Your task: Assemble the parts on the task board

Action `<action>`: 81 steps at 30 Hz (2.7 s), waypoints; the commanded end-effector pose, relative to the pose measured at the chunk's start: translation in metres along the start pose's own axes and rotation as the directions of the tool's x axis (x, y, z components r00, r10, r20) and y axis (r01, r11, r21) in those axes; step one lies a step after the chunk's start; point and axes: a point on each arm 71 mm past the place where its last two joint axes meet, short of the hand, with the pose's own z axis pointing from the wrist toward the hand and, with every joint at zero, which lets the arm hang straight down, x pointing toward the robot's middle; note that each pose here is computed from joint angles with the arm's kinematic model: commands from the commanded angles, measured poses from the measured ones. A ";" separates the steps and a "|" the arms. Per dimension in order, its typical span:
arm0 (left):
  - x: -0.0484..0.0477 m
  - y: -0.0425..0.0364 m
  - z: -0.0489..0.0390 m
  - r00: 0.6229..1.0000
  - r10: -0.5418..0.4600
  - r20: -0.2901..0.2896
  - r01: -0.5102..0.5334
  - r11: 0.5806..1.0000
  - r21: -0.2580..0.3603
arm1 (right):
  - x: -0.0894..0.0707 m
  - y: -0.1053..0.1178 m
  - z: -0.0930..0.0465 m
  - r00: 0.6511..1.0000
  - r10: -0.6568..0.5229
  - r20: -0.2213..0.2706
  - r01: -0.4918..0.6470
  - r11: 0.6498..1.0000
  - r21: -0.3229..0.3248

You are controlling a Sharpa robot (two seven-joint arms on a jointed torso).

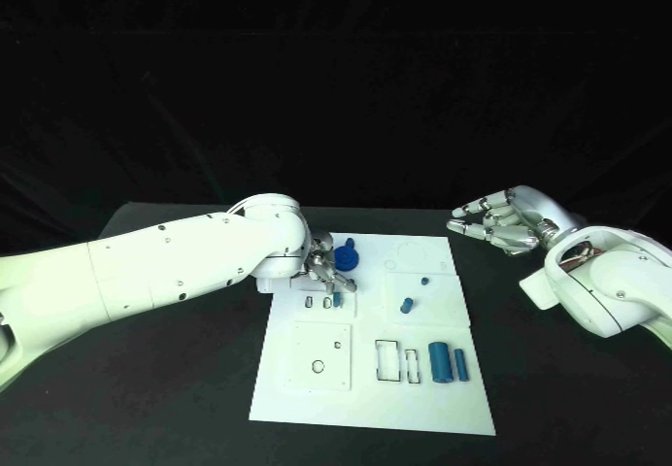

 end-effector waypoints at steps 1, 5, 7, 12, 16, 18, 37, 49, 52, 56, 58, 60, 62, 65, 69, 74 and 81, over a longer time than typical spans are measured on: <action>0.0018 0.0025 0.0006 0.999 0.034 -0.028 -0.036 0.998 -0.061 | 0.001 0.000 0.000 1.000 -0.012 -0.011 0.012 1.000 -0.002; 0.0029 0.0015 0.0014 0.998 0.042 -0.036 -0.044 0.997 -0.061 | 0.002 -0.001 0.000 1.000 -0.012 -0.012 0.012 1.000 0.000; 0.0033 0.0011 0.0015 0.998 0.045 -0.040 -0.047 0.997 -0.061 | 0.001 -0.001 0.000 1.000 -0.013 -0.012 0.013 1.000 0.002; 0.0036 0.0009 0.0017 0.998 0.054 -0.043 -0.057 0.996 -0.064 | 0.001 -0.002 0.000 1.000 -0.014 -0.012 0.014 1.000 0.004; 0.0035 0.0010 0.0023 0.997 0.059 -0.045 -0.062 0.996 -0.067 | 0.002 -0.002 0.001 1.000 -0.015 -0.014 0.015 1.000 0.006; 0.0036 0.0008 0.0026 0.997 0.060 -0.047 -0.063 0.996 -0.067 | 0.002 -0.002 0.001 1.000 -0.015 -0.014 0.015 1.000 0.006; 0.0052 -0.0010 0.0043 0.994 0.080 -0.069 -0.085 0.994 -0.068 | 0.003 -0.002 0.001 1.000 -0.016 -0.020 0.016 1.000 0.008; 0.0062 -0.0024 0.0062 0.993 0.089 -0.075 -0.094 0.993 -0.070 | 0.004 -0.002 0.001 1.000 -0.016 -0.023 0.016 1.000 0.008; 0.0064 -0.0027 0.0065 0.993 0.090 -0.076 -0.095 0.993 -0.070 | 0.005 -0.002 0.002 1.000 -0.015 -0.024 0.016 1.000 0.007; 0.0066 -0.0029 0.0068 0.993 0.092 -0.079 -0.098 0.993 -0.070 | 0.005 -0.002 0.002 1.000 -0.015 -0.024 0.016 1.000 0.009; 0.0067 -0.0030 0.0071 0.992 0.093 -0.081 -0.099 0.993 -0.071 | 0.004 -0.003 0.002 1.000 -0.015 -0.024 0.015 1.000 0.010; 0.0069 -0.0030 0.0076 0.992 0.094 -0.082 -0.100 0.992 -0.072 | 0.005 -0.003 0.002 1.000 -0.015 -0.024 0.015 1.000 0.010; 0.0071 -0.0029 0.0083 0.992 0.094 -0.084 -0.100 0.992 -0.073 | 0.005 -0.003 0.002 1.000 -0.015 -0.025 0.015 1.000 0.011; 0.0073 -0.0026 0.0093 0.992 0.094 -0.086 -0.100 0.992 -0.076 | 0.005 -0.003 0.001 1.000 -0.014 -0.025 0.015 1.000 0.011; 0.0077 -0.0023 0.0103 0.992 0.093 -0.087 -0.099 0.992 -0.077 | 0.005 -0.004 0.001 1.000 -0.014 -0.025 0.014 1.000 0.012; 0.0080 -0.0026 0.0107 0.992 0.092 -0.088 -0.099 0.992 -0.077 | 0.005 -0.004 0.001 1.000 -0.013 -0.027 0.014 1.000 0.013; 0.0078 -0.0036 0.0108 0.993 0.084 -0.078 -0.089 0.993 -0.076 | 0.006 -0.004 0.001 1.000 -0.013 -0.029 0.014 1.000 0.014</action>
